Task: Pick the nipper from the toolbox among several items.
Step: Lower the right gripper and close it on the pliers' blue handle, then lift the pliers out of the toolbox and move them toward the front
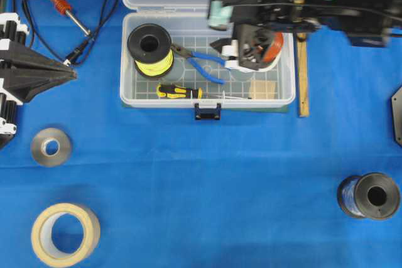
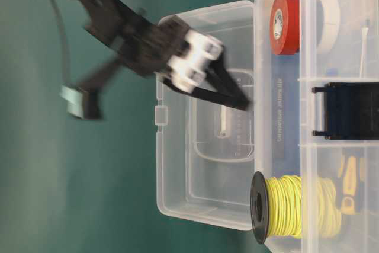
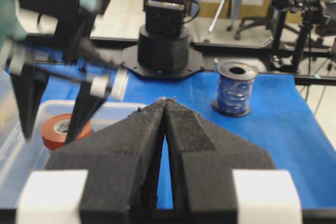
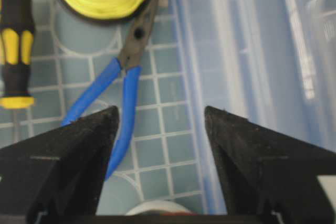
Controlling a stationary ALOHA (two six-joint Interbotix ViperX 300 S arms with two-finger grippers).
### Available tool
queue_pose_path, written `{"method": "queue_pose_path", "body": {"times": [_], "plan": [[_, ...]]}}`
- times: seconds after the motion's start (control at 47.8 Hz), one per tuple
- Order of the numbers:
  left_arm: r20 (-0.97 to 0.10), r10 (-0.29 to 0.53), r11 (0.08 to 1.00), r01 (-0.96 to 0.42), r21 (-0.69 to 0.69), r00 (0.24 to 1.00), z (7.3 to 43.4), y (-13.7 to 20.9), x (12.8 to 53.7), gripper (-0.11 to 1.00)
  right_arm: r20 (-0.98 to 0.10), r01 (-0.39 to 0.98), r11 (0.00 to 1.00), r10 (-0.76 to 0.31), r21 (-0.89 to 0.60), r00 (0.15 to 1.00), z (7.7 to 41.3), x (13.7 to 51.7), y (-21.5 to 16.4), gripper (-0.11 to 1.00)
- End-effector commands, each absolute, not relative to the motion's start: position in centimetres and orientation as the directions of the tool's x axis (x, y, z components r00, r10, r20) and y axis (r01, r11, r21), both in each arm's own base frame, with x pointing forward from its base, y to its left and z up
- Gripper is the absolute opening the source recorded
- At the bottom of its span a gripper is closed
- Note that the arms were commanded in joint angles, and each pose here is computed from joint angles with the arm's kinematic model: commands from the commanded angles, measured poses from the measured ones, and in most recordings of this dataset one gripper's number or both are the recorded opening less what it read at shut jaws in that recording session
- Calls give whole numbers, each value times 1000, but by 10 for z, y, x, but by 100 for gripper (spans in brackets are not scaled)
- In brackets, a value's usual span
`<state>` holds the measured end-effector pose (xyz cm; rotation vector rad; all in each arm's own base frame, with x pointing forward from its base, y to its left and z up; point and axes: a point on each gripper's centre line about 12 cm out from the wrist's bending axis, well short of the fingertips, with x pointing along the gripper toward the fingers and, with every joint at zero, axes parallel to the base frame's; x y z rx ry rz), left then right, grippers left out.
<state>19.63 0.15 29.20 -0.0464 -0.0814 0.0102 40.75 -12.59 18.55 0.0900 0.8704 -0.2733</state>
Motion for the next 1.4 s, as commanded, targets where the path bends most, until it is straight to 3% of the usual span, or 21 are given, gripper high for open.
{"method": "queue_pose_path", "body": {"times": [0.0,0.669,0.753,0.878,0.941,1.087,1.38], "plan": [[93,15,999,-10,-51,996,298,2,199,0,-767,278,960,-200,-30,610,180,418,-130,67],[86,13,999,-9,-51,996,296,2,198,0,-840,299,954,-158,5,519,115,428,-131,63],[83,13,999,-9,-51,997,295,2,199,0,-838,288,958,-156,1,522,116,430,-129,50],[84,13,999,-9,-51,996,295,2,198,0,-837,280,960,-153,0,525,116,431,-126,15],[83,13,999,-9,-51,997,295,2,198,0,-838,281,960,-152,1,524,116,431,-126,13],[81,14,999,-10,-51,997,295,2,198,0,-823,281,960,-159,1,546,131,430,-125,13],[70,14,999,-11,-53,997,294,2,198,0,-733,297,955,-205,-5,649,213,414,-129,13]]}}
